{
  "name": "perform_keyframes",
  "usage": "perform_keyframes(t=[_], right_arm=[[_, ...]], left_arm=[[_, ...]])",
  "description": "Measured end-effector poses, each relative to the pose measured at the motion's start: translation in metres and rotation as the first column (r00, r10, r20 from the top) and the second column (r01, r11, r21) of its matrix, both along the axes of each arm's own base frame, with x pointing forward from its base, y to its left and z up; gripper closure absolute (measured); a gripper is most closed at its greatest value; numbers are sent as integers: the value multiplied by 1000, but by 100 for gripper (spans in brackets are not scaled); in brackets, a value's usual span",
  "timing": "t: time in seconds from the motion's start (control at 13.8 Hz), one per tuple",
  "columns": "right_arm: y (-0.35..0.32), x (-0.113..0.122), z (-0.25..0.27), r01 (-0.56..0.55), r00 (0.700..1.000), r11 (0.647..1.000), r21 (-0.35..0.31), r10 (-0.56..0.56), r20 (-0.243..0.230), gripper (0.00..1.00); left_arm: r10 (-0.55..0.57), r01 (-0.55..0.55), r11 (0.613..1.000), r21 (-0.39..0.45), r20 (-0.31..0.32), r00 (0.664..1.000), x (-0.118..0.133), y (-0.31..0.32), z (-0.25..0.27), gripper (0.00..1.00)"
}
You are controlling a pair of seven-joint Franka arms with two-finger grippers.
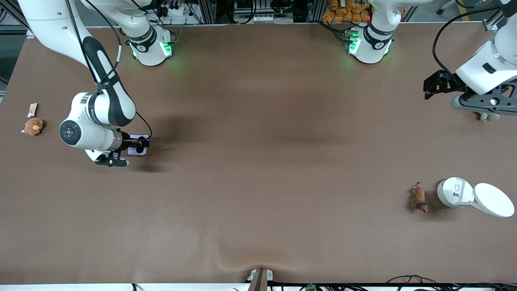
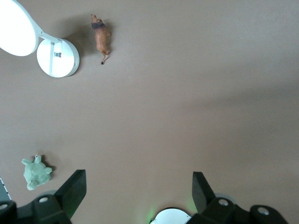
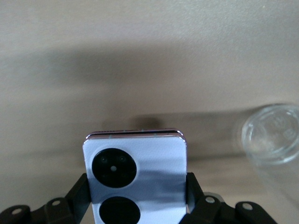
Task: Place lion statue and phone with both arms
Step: 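Lower the phone beside the glass cup and open the right gripper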
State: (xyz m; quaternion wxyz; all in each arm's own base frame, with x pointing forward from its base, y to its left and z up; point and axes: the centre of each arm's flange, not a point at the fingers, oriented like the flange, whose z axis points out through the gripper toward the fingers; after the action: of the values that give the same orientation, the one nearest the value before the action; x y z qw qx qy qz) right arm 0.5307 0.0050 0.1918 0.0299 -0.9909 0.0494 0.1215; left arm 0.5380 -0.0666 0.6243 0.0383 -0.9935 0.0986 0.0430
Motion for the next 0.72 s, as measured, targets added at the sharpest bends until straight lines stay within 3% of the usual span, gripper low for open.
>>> perform_keyframes(t=[0.22, 0.36, 0.51, 0.72], right_arm=[[2, -3, -23, -5, 1000, 1000, -7, 5, -11, 16], [6, -3, -23, -11, 1000, 1000, -3, 11, -23, 1], [10, 5, -10, -19, 998, 1000, 10, 20, -67, 0], [21, 35, 46, -43, 989, 998, 44, 49, -140, 0]], left_arm=[[22, -22, 1000, 2, 0, 1000, -5, -2, 7, 0], [39, -39, 999, -1, -5, 999, -9, -10, 10, 0], [51, -51, 999, -15, 7, 999, -10, -13, 16, 0], [50, -49, 999, -19, 9, 999, -12, -14, 24, 0]])
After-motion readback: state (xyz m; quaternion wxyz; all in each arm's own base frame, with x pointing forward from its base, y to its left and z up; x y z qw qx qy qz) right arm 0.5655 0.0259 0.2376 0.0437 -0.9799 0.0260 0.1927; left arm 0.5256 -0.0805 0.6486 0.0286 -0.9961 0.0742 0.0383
